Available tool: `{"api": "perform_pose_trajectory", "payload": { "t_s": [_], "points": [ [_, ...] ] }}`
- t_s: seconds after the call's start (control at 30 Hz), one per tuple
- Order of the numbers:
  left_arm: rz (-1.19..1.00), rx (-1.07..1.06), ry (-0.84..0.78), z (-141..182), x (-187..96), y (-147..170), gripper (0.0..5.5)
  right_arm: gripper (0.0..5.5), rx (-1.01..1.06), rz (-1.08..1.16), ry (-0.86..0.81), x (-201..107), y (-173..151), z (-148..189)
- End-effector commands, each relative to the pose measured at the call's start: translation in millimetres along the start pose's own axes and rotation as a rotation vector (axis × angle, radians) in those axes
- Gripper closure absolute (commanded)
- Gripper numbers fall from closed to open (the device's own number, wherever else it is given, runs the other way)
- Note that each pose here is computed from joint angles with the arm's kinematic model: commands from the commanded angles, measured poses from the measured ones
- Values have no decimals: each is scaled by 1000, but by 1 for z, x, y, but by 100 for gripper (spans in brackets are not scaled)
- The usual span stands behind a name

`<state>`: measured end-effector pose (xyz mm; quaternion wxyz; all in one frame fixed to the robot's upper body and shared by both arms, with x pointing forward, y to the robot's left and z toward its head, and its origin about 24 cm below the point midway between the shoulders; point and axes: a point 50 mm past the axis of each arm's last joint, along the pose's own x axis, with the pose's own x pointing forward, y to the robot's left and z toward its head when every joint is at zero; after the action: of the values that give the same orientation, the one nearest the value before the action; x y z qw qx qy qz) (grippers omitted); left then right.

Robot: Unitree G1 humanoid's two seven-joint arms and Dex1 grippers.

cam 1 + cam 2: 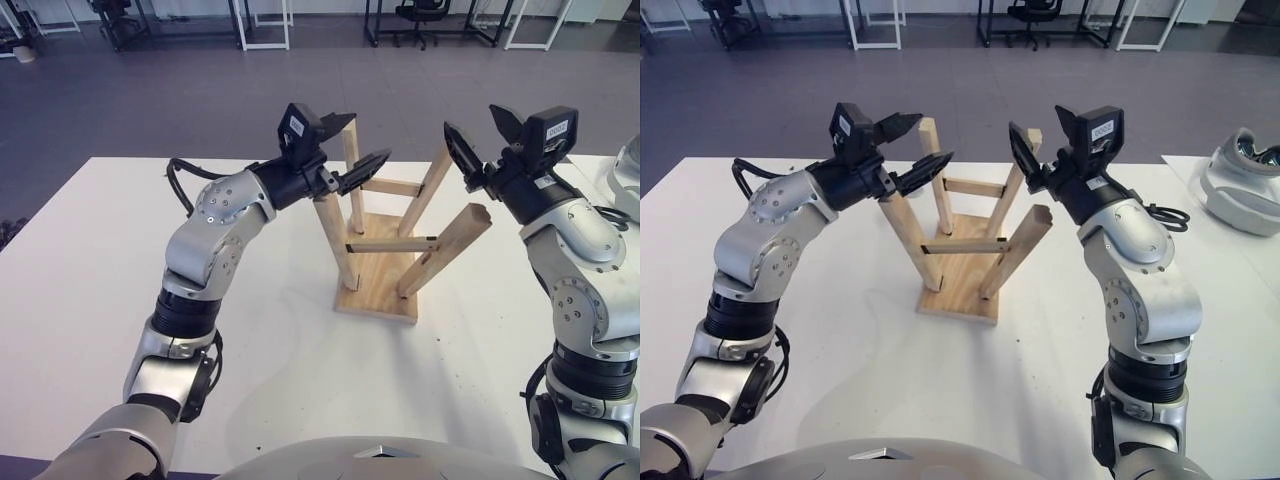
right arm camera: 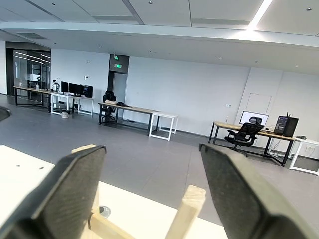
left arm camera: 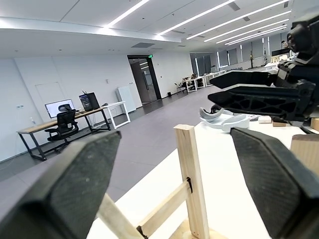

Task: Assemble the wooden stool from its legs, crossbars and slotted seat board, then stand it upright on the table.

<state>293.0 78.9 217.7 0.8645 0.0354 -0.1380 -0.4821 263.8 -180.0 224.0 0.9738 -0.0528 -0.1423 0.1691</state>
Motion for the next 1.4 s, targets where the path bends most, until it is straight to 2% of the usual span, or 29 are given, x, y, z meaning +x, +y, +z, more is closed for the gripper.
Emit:
{"api": "perform_pose_trajectory", "payload": {
  "t_s": [0.03, 0.23, 0.47, 0.57, 0.67, 0.87, 0.97, 1.2, 1.33, 1.4],
  "points": [
    [-14, -114, 80, -19, 4, -5, 145, 199, 1, 8, 20, -2, 2, -3],
    [40, -142, -88, 23, 7, 13, 145, 199, -15, -4, -8, -2, -1, 3],
    [83, -161, -235, 55, 0, 25, 145, 199, -22, 27, -112, -1, 18, 35],
    [165, -162, -218, 50, -16, 36, 145, 199, 63, 45, -143, -18, 22, 36],
    [250, -163, -177, 38, -34, 40, 145, 199, 53, 65, -68, -35, 22, 21],
    [289, -154, -135, 26, -40, 33, 145, 199, 49, 67, 45, -60, 9, -12],
    [281, -150, -119, 22, -38, 28, 145, 199, 39, 31, 42, -60, -8, -22],
    [222, -165, -104, 18, -26, 13, 145, 199, -80, 47, 26, -33, -30, -33],
    [211, -168, -91, 16, -25, 9, 145, 199, -105, 46, -19, -34, -28, -20],
    [220, -169, -90, 16, -27, 9, 145, 199, -118, -12, -109, -37, -27, 5]
  ]
}}
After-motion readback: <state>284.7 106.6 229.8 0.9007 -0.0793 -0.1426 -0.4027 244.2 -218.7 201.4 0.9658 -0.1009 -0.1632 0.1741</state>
